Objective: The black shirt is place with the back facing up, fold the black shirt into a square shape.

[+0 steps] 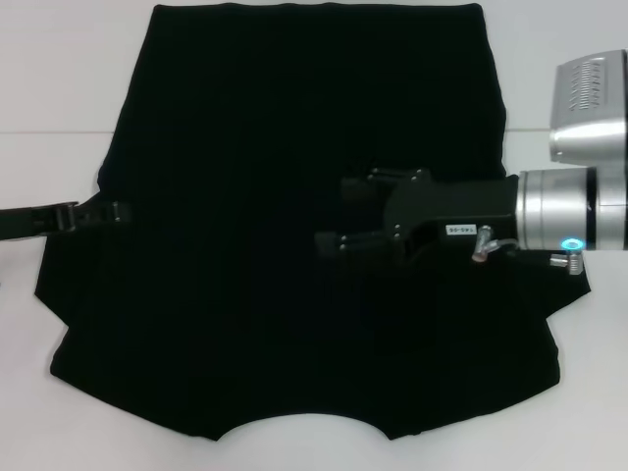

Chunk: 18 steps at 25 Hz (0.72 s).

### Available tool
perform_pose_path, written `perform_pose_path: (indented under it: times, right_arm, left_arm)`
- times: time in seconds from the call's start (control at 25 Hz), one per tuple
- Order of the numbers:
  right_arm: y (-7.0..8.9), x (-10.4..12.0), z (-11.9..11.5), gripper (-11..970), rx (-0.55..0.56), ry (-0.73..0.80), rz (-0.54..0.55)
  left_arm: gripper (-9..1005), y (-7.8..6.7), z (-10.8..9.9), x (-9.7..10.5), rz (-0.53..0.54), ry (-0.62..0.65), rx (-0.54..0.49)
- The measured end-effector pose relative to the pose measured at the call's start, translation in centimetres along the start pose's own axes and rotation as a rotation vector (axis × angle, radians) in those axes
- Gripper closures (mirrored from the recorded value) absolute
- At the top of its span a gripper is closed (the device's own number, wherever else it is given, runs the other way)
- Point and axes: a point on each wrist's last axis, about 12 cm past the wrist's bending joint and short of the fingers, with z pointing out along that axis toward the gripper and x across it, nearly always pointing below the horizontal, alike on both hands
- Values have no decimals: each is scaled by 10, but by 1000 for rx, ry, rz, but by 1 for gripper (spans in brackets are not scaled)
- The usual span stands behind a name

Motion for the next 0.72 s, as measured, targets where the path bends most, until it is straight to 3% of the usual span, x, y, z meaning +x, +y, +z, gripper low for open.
perform_pose_path:
  times: [0.44, 0.72]
  right_arm:
    - [1, 0, 1, 32, -6, 2, 4]
    - [-1, 0, -1, 32, 2, 3, -2]
  left_arm:
    - [93, 16, -1, -5, -101, 8, -173]
    - [93, 15, 4, -2, -118, 27, -197]
